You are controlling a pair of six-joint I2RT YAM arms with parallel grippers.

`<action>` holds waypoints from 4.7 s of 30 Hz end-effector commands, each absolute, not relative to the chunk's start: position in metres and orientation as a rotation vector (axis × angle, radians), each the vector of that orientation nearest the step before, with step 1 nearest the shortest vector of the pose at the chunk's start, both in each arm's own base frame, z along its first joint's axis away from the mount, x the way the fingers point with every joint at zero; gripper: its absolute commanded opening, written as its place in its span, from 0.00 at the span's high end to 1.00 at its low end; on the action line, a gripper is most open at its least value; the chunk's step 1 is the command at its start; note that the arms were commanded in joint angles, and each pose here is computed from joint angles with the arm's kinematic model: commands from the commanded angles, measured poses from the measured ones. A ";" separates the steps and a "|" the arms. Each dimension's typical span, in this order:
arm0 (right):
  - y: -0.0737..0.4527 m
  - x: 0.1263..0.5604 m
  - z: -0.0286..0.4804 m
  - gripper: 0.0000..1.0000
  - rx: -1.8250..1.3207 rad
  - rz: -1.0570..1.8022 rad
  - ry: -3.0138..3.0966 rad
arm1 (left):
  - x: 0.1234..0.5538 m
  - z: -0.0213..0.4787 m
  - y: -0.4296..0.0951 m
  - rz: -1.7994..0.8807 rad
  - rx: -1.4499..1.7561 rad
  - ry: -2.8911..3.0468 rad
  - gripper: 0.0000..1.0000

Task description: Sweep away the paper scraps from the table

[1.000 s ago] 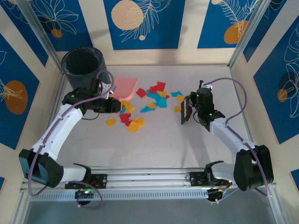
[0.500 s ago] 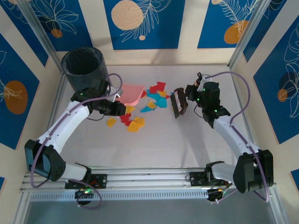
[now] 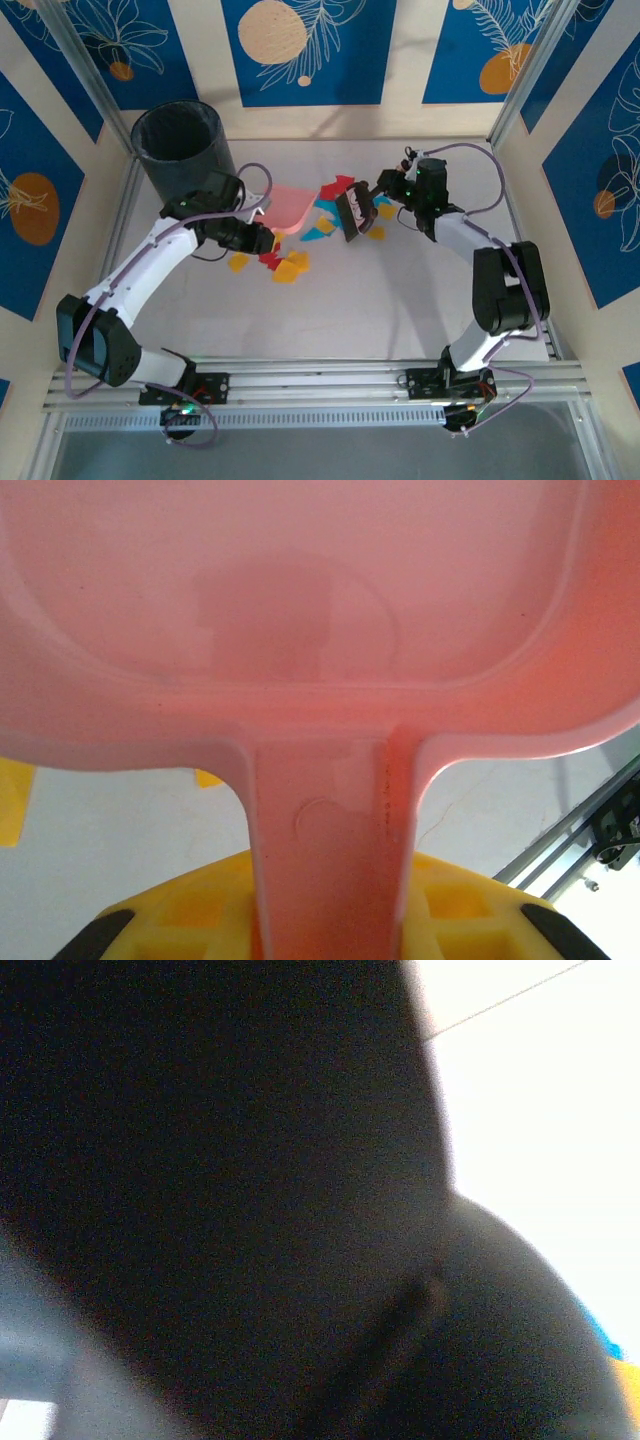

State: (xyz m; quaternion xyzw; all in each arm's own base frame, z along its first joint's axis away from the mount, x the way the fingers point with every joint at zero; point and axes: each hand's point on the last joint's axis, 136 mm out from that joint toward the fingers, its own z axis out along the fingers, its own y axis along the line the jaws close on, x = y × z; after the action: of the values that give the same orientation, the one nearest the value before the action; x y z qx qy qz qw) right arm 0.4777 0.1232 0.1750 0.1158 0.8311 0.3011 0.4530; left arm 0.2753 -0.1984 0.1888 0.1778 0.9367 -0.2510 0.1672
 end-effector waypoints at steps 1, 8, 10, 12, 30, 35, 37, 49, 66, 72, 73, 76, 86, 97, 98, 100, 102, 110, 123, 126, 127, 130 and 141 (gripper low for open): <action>0.122 0.489 0.188 1.00 0.305 0.731 2.023 | 0.269 0.179 -0.201 -0.696 0.568 2.687 1.00; 0.097 0.479 0.160 1.00 0.315 0.529 2.137 | 0.265 0.174 -0.206 -0.659 0.637 2.693 1.00; 0.087 0.472 0.158 1.00 0.314 0.448 2.152 | 0.265 0.173 -0.207 -0.656 0.655 2.691 1.00; 0.079 0.465 0.159 1.00 0.315 0.382 2.165 | 0.265 0.172 -0.209 -0.656 0.666 2.693 1.00; 0.094 0.425 0.265 1.00 0.064 0.522 1.846 | 0.250 0.149 -0.230 -0.525 0.939 2.758 1.00; 0.082 0.424 0.279 1.00 0.022 0.398 1.801 | 0.244 0.140 -0.239 -0.496 1.041 2.774 1.00; 0.073 0.425 0.279 1.00 0.011 0.310 1.797 | 0.242 0.134 -0.243 -0.471 1.089 2.790 1.00; 0.013 0.445 0.278 1.00 -0.040 -0.059 1.719 | 0.242 0.109 -0.272 -0.371 1.338 2.840 1.00; 0.038 0.486 0.230 1.00 -0.274 -0.093 1.784 | 0.252 0.087 -0.293 -0.352 1.402 2.929 1.00; 0.064 0.481 0.204 1.00 -0.389 -0.081 1.846 | 0.252 0.078 -0.293 -0.329 1.431 2.957 1.00; 0.067 0.479 0.199 1.00 -0.402 -0.084 1.856 | 0.253 0.077 -0.293 -0.324 1.428 2.960 1.00; 0.076 0.474 0.191 1.00 -0.425 -0.075 1.882 | 0.254 0.075 -0.295 -0.330 1.427 2.965 1.00; 0.097 0.446 0.172 1.00 -0.473 -0.048 1.963 | 0.254 0.066 -0.300 -0.356 1.433 2.987 1.00; 0.125 0.410 0.167 1.00 -0.553 -0.011 2.004 | 0.258 0.056 -0.309 -0.389 1.400 3.004 1.00; 0.127 0.408 0.167 1.00 -0.556 0.000 2.008 | 0.259 0.056 -0.310 -0.393 1.399 3.001 1.00; 0.130 0.404 0.168 1.00 -0.556 0.017 2.013 | 0.260 0.056 -0.311 -0.397 1.397 2.998 1.00; 0.135 0.399 0.169 1.00 -0.566 0.040 2.018 | 0.261 0.055 -0.311 -0.397 1.392 2.998 1.00; 0.149 0.383 0.168 1.00 -0.583 0.089 2.038 | 0.263 0.051 -0.315 -0.400 1.360 3.013 1.00; 0.174 0.355 0.180 1.00 -0.642 0.239 2.028 | 0.261 0.053 -0.318 -0.434 1.368 3.004 1.00; 0.180 0.350 0.187 1.00 -0.659 0.281 2.011 | 0.262 0.054 -0.318 -0.434 1.373 3.000 1.00; 0.181 0.349 0.189 1.00 -0.666 0.293 2.005 | 0.261 0.054 -0.318 -0.434 1.375 2.999 1.00; 0.186 0.345 0.196 1.00 -0.686 0.320 1.984 | 0.261 0.055 -0.319 -0.439 1.376 2.997 1.00; 0.179 0.340 0.238 1.00 -0.604 0.325 1.857 | 0.256 0.060 -0.314 -0.434 1.404 2.991 1.00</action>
State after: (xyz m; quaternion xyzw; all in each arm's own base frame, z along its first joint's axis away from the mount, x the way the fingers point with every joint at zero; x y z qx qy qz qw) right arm 0.3450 0.1692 0.2133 -0.2589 0.8100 0.1099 0.5146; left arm 0.2697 -0.3135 0.0553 0.4059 0.9021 -0.1244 -0.0776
